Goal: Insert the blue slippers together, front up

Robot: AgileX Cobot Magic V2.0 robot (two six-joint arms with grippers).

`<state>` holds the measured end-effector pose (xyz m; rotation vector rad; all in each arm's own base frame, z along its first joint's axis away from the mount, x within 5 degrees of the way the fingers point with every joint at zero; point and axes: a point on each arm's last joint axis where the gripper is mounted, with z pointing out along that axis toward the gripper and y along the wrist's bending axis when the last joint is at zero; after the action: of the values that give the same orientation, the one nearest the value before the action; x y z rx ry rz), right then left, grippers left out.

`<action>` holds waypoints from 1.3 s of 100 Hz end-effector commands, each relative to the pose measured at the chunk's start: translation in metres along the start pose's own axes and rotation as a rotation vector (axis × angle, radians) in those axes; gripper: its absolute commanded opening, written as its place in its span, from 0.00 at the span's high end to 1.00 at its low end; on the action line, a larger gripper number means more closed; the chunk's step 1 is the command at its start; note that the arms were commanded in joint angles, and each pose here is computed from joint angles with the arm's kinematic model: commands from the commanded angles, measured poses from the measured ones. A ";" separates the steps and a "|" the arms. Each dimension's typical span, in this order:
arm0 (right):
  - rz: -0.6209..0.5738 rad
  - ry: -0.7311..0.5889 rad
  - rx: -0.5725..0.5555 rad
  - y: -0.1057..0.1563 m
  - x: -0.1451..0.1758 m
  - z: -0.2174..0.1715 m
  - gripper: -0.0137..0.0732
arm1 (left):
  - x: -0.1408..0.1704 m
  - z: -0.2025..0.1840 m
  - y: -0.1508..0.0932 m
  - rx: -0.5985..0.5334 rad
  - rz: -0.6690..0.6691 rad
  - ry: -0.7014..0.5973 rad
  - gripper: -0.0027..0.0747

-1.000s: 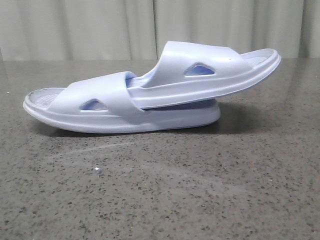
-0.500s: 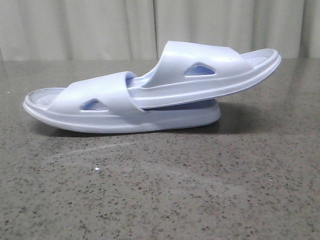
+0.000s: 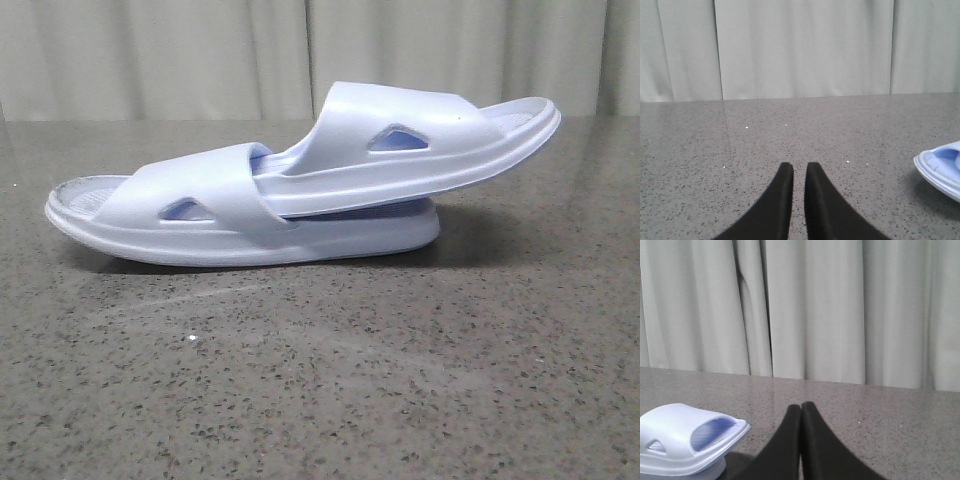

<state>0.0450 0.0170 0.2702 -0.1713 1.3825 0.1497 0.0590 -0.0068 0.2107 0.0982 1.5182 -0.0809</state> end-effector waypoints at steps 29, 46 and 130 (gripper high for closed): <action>-0.003 -0.025 0.027 -0.003 -0.009 0.001 0.97 | -0.003 0.001 -0.001 0.017 -0.007 -0.059 0.94; -0.003 -0.025 0.027 -0.003 -0.009 0.001 0.97 | -0.003 0.001 -0.001 0.017 -0.007 -0.059 0.94; 0.025 0.055 0.143 -0.013 0.008 -0.001 0.97 | -0.003 0.001 -0.001 0.017 -0.007 -0.059 0.94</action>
<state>0.0492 0.0078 0.2500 -0.0765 1.5679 0.0926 0.0590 -0.0068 0.2107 0.0982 1.5182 -0.0809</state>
